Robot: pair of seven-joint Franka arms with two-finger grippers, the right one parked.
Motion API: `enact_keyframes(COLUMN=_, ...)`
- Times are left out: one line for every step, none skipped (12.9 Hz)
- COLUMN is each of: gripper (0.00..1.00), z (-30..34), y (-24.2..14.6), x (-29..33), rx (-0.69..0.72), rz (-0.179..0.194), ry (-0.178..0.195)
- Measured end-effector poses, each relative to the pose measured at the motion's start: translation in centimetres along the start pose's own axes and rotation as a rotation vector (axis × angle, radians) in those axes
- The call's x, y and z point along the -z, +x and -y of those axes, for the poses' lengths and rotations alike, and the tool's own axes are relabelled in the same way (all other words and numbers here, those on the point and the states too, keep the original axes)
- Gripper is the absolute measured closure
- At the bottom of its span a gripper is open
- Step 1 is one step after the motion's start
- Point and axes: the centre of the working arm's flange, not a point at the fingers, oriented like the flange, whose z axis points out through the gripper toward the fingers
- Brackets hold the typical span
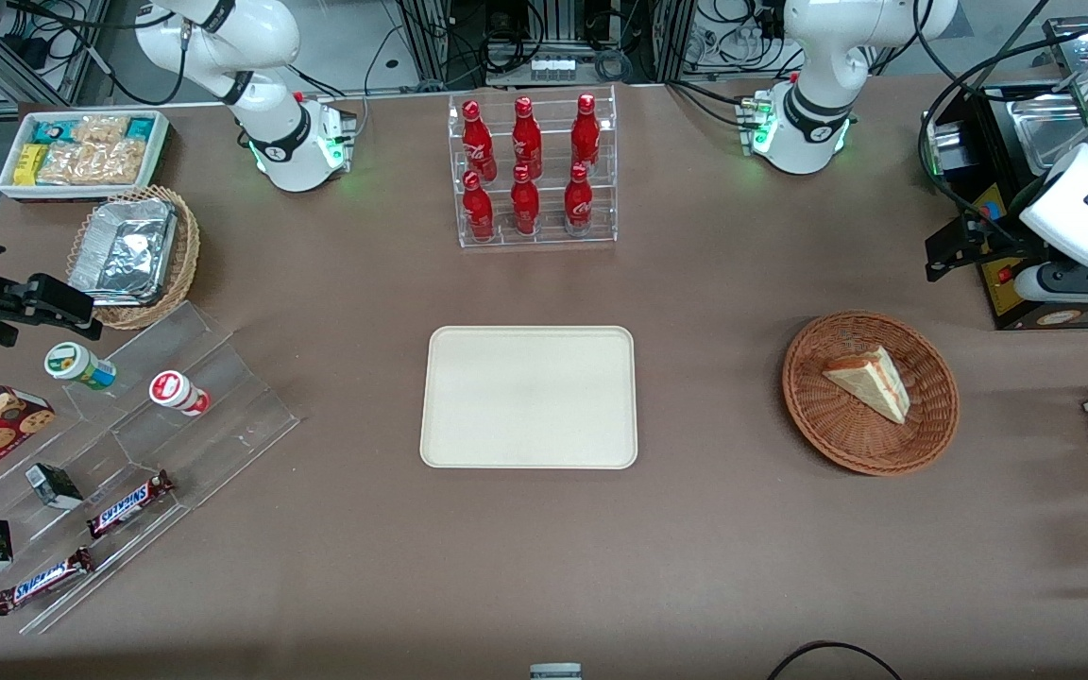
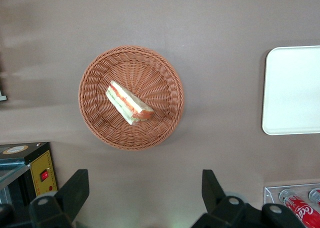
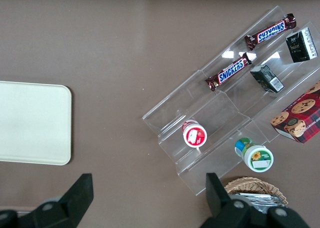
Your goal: Place sandwich from basket to tray
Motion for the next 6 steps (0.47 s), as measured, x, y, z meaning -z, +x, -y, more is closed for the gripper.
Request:
enact_keyframes(gripper=0.0, z=0.0, y=0.0, x=0.0, rx=0.001, rz=0.0, ry=0.0)
enact_keyframes(gripper=0.0, z=0.0, y=0.0, x=0.02, rx=0.001, rz=0.0, ry=0.0)
enact_keyframes(gripper=0.0, z=0.0, y=0.0, x=0.03, rx=0.002, rz=-0.001, ry=0.0)
enact_keyframes(gripper=0.0, z=0.01, y=0.0, x=0.03, rx=0.002, rz=-0.001, ry=0.0)
enact_keyframes(gripper=0.0, z=0.04, y=0.0, x=0.03, rx=0.002, rz=-0.001, ry=0.0)
enact_keyframes(gripper=0.0, z=0.16, y=0.03, x=-0.03, rx=0.005, rz=0.001, ry=0.0)
